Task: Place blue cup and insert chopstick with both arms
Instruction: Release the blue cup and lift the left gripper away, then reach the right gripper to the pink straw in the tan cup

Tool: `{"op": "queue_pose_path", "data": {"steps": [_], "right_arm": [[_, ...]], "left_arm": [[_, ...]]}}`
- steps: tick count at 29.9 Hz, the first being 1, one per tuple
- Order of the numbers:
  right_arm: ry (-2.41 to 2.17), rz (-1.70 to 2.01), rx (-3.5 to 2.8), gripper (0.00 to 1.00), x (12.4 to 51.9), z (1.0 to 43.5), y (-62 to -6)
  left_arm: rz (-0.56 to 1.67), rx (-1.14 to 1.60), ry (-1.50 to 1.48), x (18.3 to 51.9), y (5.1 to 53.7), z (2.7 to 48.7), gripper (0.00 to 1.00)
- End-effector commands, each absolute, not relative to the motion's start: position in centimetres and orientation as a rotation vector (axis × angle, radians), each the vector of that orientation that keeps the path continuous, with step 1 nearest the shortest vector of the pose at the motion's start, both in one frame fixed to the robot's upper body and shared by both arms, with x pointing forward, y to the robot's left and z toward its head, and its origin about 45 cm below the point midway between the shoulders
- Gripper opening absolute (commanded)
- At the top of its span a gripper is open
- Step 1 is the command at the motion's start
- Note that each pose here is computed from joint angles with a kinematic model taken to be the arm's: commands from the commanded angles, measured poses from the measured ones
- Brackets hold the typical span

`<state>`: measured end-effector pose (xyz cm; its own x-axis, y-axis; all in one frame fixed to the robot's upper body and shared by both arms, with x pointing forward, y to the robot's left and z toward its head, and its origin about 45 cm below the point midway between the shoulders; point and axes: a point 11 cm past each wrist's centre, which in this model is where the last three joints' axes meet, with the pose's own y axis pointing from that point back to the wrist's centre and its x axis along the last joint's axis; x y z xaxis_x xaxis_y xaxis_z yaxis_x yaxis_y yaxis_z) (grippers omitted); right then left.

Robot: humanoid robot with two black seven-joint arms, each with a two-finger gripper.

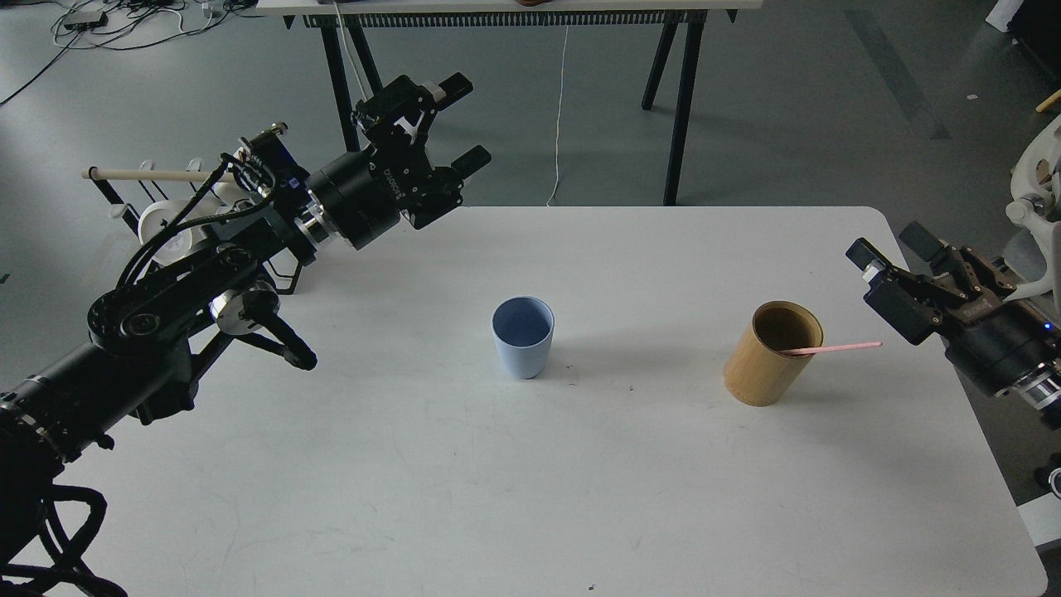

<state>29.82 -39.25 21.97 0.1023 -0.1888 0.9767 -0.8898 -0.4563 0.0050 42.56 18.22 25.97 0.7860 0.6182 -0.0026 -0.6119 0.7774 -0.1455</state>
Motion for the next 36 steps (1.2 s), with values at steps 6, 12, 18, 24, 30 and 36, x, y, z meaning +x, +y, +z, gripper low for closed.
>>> {"op": "queue_pose_path", "data": {"steps": [6, 12, 18, 24, 30, 36], "right_arm": [[-1.019, 1.413, 1.75, 0.9, 28.5, 21.0, -38.6], [-0.954, 1.394, 1.773, 0.9, 26.7, 19.5, -38.2], [-0.95, 1.393, 1.785, 0.9, 26.5, 18.8, -37.6], [-0.912, 1.363, 1.771, 0.9, 25.8, 17.1, -38.1], [-0.907, 1.334, 1.764, 0.9, 25.6, 15.8, -38.3], [-0.897, 1.312, 1.746, 0.81, 25.5, 14.7, -38.8]], "left_arm": [[0.673, -0.132, -0.022, 42.1, 18.4, 24.7, 0.99], [0.685, -0.116, -0.016, 42.0, 19.1, 24.2, 0.99], [0.683, -0.113, -0.01, 41.9, 19.0, 23.9, 0.99], [0.69, -0.104, 0.002, 41.6, 19.3, 23.2, 0.99], [0.696, -0.097, 0.017, 41.3, 19.5, 22.5, 0.99], [0.699, -0.095, 0.022, 41.2, 19.6, 22.3, 0.99]]}}
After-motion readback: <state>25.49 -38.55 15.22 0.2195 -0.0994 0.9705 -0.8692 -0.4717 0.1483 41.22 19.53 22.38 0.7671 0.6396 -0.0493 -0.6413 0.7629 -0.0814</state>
